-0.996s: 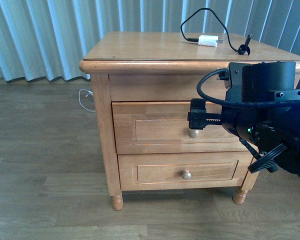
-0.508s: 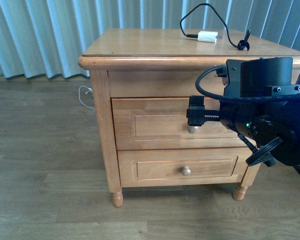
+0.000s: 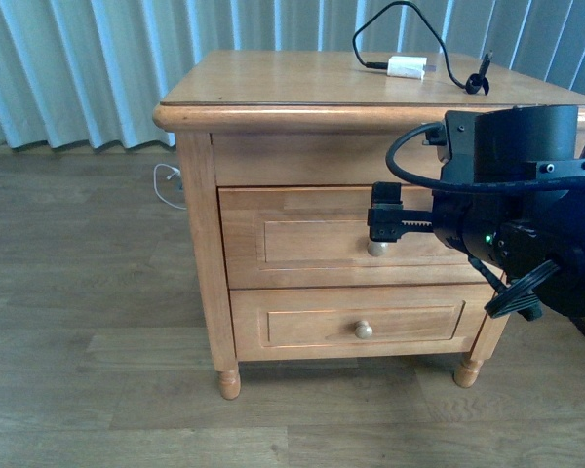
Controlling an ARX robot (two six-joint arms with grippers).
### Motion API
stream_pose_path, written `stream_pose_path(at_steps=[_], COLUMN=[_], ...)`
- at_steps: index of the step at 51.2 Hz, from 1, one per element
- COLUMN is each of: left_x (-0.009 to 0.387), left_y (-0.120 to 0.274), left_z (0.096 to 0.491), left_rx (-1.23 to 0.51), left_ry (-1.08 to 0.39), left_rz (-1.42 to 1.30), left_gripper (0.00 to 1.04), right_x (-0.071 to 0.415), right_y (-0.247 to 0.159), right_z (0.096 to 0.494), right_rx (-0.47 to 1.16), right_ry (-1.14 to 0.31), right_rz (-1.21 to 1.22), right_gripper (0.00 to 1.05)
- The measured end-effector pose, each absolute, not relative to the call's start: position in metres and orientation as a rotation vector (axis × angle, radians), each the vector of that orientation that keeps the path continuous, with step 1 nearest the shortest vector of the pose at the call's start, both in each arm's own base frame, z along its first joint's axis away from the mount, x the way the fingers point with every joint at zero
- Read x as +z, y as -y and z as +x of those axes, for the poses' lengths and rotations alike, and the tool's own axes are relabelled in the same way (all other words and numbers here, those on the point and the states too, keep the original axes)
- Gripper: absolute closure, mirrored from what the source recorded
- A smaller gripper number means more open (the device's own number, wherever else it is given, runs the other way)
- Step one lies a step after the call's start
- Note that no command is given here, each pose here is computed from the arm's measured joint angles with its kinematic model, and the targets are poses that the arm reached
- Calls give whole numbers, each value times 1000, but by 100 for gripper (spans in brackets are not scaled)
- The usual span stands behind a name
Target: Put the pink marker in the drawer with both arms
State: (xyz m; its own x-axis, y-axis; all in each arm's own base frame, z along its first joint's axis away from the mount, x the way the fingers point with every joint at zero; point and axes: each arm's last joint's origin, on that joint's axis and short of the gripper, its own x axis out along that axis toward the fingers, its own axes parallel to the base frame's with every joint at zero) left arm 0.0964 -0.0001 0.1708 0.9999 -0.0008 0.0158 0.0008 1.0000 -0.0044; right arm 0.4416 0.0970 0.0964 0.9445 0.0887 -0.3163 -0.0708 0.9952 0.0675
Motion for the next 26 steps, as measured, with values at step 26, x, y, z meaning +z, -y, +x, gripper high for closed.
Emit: stream_pose_path(at_steps=[26], left_x=[171], left_y=[0], left_z=[96], left_rx=[-1], left_ry=[16], left_rz=[-4], left_gripper=[6], right_x=[160], right_y=[-68], right_z=[325], right_rx=[133], right_ry=[-407], right_rz=[75], right_gripper=[8])
